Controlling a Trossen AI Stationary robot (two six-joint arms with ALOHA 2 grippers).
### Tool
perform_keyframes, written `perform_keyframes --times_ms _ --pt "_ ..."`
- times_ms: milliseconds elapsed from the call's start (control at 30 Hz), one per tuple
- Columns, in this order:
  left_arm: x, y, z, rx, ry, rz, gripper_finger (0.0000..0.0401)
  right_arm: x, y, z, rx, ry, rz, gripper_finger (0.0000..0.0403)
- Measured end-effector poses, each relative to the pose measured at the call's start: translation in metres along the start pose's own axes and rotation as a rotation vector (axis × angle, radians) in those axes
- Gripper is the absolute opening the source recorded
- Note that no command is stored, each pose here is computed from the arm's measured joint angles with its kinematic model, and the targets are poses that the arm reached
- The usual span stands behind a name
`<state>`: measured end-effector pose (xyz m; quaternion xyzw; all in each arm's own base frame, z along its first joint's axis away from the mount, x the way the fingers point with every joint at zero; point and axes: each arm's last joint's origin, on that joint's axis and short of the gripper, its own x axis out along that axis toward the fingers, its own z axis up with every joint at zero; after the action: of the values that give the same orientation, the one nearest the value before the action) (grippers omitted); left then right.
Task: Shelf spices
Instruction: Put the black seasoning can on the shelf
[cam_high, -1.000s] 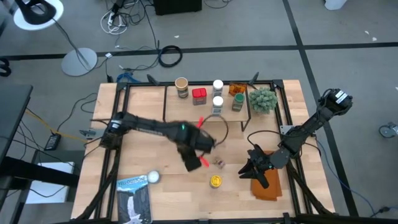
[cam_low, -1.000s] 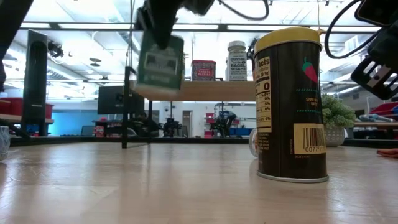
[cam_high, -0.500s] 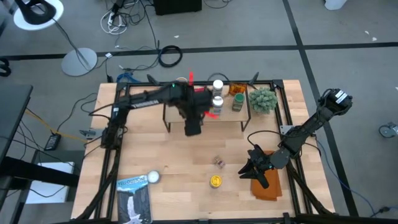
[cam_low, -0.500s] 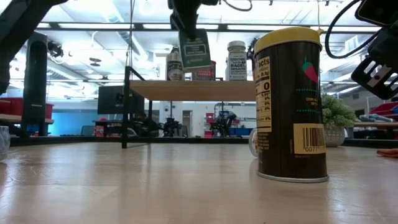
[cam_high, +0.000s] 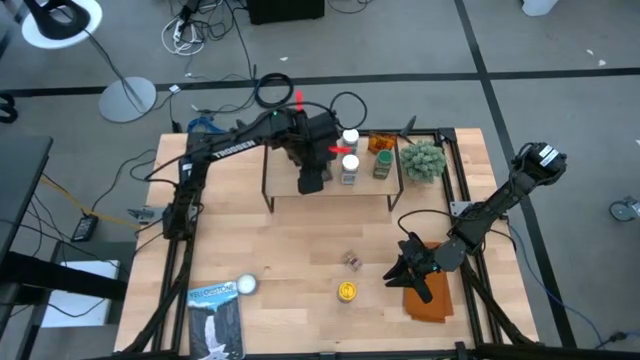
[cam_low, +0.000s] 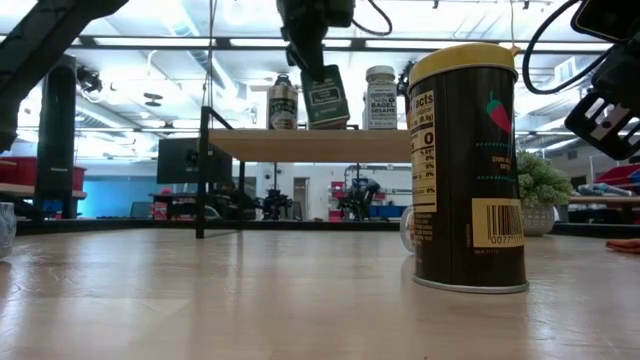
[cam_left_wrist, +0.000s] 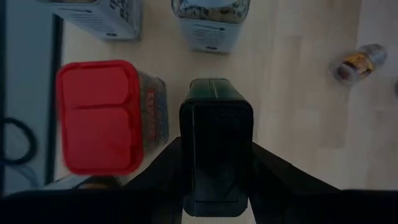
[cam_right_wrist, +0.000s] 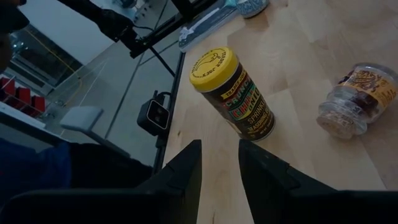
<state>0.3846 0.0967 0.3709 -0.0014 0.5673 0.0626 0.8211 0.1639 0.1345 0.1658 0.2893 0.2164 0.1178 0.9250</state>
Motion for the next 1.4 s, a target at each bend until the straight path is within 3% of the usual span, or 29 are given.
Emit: perform_keyframes --times_ms 300,500,867,1400 --pt "0.002 0.001 0.002 0.069 -0.019 -0.021 0.0146 0.0 0.0 0.0 -0.003 0.007 0.007 0.0107" --pt "0.006 0.002 0.008 0.071 -0.059 -0.011 0.016 0.0 0.001 -0.001 -0.003 0.019 0.018 0.0107" --pt "0.016 0.001 0.002 0.051 0.052 -0.032 0.0163 0.0 0.001 -0.001 -0.003 0.02 0.019 0.0107" --pt "0.016 0.0 0.004 0.046 0.019 -0.055 0.0164 0.0 0.001 -0.001 0.013 0.02 0.02 0.0107"
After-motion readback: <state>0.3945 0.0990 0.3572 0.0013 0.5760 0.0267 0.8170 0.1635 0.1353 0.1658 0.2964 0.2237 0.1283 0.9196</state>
